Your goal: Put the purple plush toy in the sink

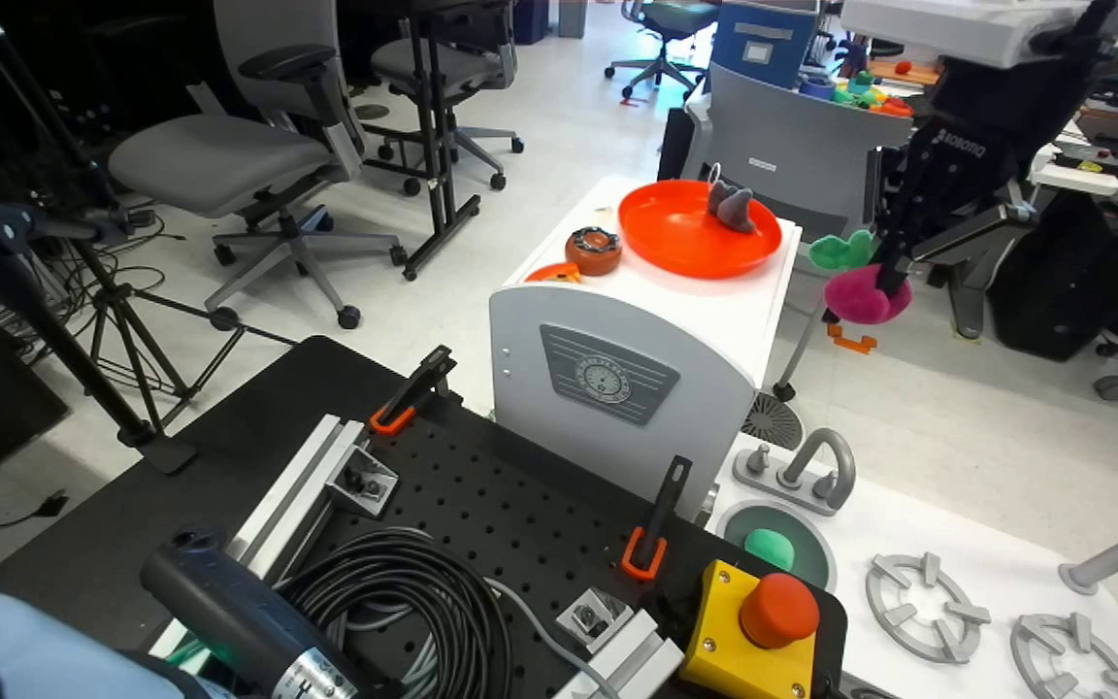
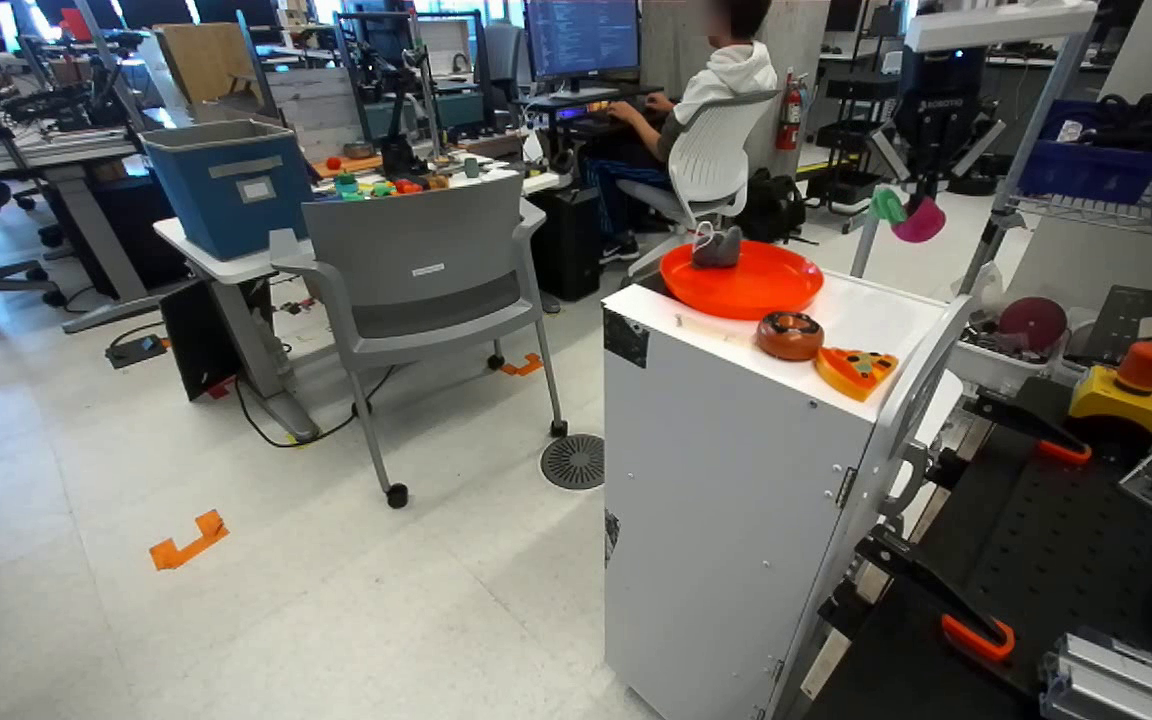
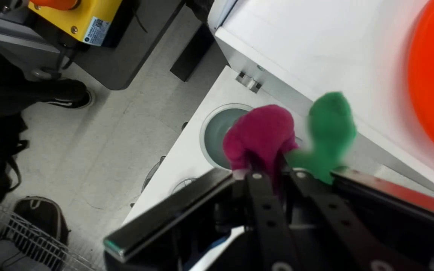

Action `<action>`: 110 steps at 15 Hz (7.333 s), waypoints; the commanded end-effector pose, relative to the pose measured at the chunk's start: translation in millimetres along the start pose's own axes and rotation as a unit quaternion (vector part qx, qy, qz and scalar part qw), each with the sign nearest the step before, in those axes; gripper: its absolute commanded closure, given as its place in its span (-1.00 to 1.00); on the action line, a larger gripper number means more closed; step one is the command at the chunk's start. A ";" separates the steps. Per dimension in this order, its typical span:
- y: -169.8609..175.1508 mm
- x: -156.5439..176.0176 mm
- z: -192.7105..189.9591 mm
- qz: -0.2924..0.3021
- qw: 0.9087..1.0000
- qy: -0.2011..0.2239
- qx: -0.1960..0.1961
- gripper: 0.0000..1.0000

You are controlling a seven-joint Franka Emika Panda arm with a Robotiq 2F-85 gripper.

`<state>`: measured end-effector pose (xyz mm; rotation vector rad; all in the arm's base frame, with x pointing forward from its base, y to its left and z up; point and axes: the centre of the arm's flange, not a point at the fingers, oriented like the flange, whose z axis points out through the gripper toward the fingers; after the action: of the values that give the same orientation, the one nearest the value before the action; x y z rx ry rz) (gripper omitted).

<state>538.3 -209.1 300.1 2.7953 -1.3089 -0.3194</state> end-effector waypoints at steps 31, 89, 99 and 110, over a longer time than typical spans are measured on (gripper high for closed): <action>-36.9 -7.4 -27.3 -0.119 0.984 0.072 0.112 0.96; 18.0 -21.6 -0.6 -0.086 0.994 0.054 0.030 -1.00; -34.6 -48.3 -6.2 -0.318 0.942 0.098 -0.038 -1.00; -46.2 -85.1 -32.5 -0.354 0.928 0.111 0.025 -1.00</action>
<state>547.9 -118.9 328.9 3.0855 -0.2287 -0.0402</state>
